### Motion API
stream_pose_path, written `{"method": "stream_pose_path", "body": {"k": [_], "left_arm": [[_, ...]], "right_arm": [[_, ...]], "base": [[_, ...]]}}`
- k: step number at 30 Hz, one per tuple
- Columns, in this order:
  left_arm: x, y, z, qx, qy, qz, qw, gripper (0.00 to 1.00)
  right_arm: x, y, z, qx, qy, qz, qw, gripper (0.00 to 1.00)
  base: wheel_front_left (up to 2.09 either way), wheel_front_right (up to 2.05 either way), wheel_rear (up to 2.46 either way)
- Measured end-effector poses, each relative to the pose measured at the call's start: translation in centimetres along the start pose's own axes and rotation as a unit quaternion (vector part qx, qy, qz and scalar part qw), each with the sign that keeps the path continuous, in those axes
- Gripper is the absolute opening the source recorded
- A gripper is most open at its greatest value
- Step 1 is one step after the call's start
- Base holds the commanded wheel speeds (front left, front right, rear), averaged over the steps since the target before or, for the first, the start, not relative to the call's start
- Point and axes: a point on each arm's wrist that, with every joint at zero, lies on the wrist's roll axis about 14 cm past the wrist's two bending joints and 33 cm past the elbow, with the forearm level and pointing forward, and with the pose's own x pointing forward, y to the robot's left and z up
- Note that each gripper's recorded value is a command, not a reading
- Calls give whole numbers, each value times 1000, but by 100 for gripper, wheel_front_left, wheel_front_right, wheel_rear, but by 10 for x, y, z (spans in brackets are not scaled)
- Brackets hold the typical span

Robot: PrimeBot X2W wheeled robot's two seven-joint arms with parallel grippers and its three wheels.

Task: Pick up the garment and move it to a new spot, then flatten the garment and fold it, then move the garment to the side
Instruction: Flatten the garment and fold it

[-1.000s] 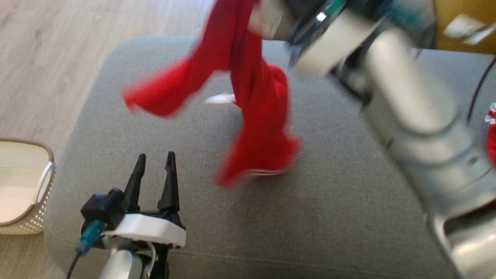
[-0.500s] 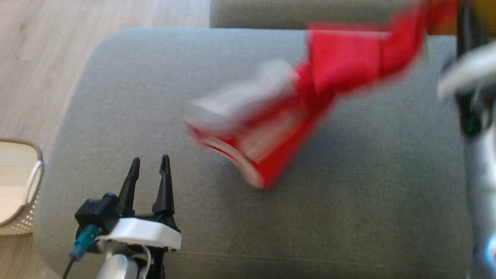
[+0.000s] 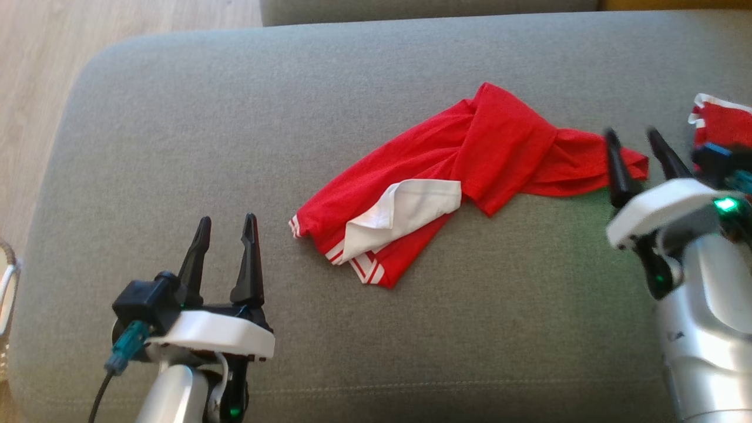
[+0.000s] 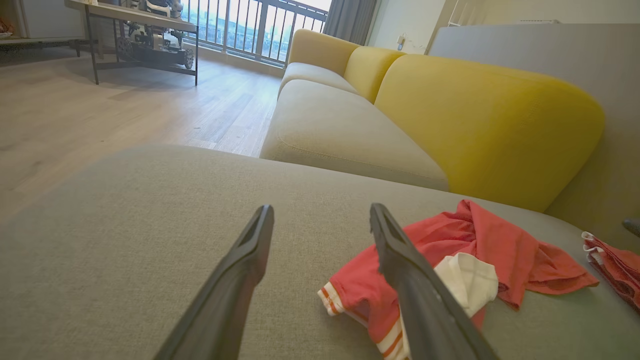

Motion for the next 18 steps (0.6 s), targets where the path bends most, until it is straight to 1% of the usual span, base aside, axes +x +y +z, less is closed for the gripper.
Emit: {"method": "stream_pose_path", "body": {"k": [2,5,8,13,18], "left_arm": [[1,-3,2,0,-3,-4,1000,100],[1,-7,6,-1,-9,-11,1000,100],[1,-12,10,-1,-16,-18,1000,100],[1,-19,14,-2,-22,-28,999,100],[0,-31,2,-1,-4,-49,999,100]], "right_arm": [[0,17,20,-13,-35,26,999,100],[-8,41,49,-22,-89,65,994,100],[-24,58,60,-23,-119,96,988,100],[-58,67,39,6,-110,112,988,100],[-83,57,16,27,-88,90,992,100]], "base": [[0,0,0],[0,0,0],[0,0,0],[0,0,0],[0,0,0]]}}
